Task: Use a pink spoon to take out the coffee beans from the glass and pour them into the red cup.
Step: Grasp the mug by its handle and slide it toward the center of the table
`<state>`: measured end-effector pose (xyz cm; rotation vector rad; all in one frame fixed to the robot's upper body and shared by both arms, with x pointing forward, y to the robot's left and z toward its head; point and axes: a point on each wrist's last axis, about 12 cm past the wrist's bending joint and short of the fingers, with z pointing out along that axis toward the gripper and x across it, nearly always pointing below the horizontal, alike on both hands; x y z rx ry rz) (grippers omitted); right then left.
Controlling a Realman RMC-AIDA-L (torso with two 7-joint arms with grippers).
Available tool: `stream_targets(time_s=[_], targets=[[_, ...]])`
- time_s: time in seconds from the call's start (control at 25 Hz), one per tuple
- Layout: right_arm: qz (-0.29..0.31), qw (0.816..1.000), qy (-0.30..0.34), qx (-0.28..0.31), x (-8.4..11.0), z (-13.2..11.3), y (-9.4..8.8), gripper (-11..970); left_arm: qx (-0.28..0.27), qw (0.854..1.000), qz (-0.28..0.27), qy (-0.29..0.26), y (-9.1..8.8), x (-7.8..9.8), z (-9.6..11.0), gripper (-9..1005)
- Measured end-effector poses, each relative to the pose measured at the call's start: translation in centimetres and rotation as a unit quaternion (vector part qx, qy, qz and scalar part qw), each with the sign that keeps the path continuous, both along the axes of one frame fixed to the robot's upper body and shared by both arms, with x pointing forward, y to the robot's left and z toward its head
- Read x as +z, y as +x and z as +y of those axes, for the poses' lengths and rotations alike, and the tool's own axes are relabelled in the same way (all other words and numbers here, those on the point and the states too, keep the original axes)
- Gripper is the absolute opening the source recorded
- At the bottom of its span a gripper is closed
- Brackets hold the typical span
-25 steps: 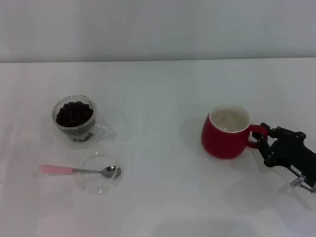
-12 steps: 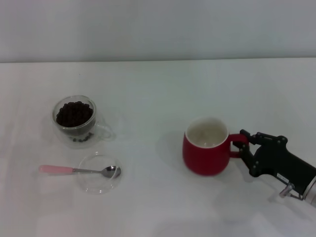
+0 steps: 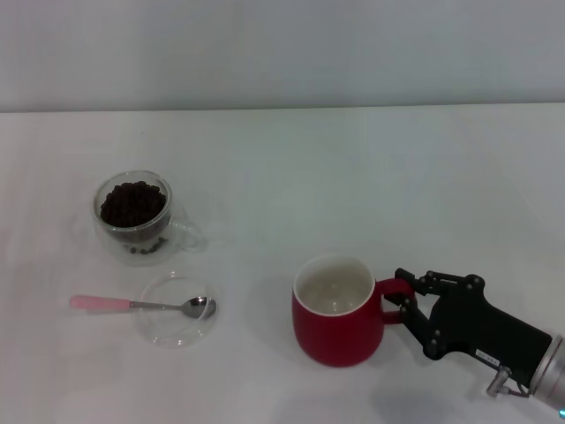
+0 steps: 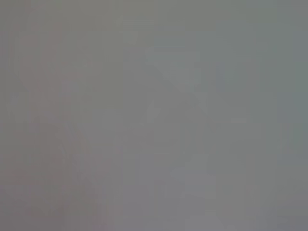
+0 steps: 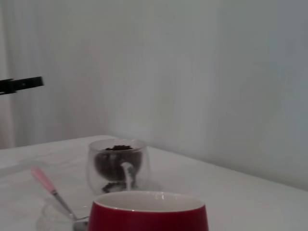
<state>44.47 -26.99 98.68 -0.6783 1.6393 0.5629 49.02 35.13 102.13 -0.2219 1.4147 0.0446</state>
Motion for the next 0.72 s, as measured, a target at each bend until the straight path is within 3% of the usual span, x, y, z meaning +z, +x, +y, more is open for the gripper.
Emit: stream_targets(time_s=[0.72], targets=[[0.016,0.999,-0.016,0.028,-0.55,0.28,-0.78,194,-0.004,1.000,0.006,-0.002,-0.57,-0.39,-0.29,876]])
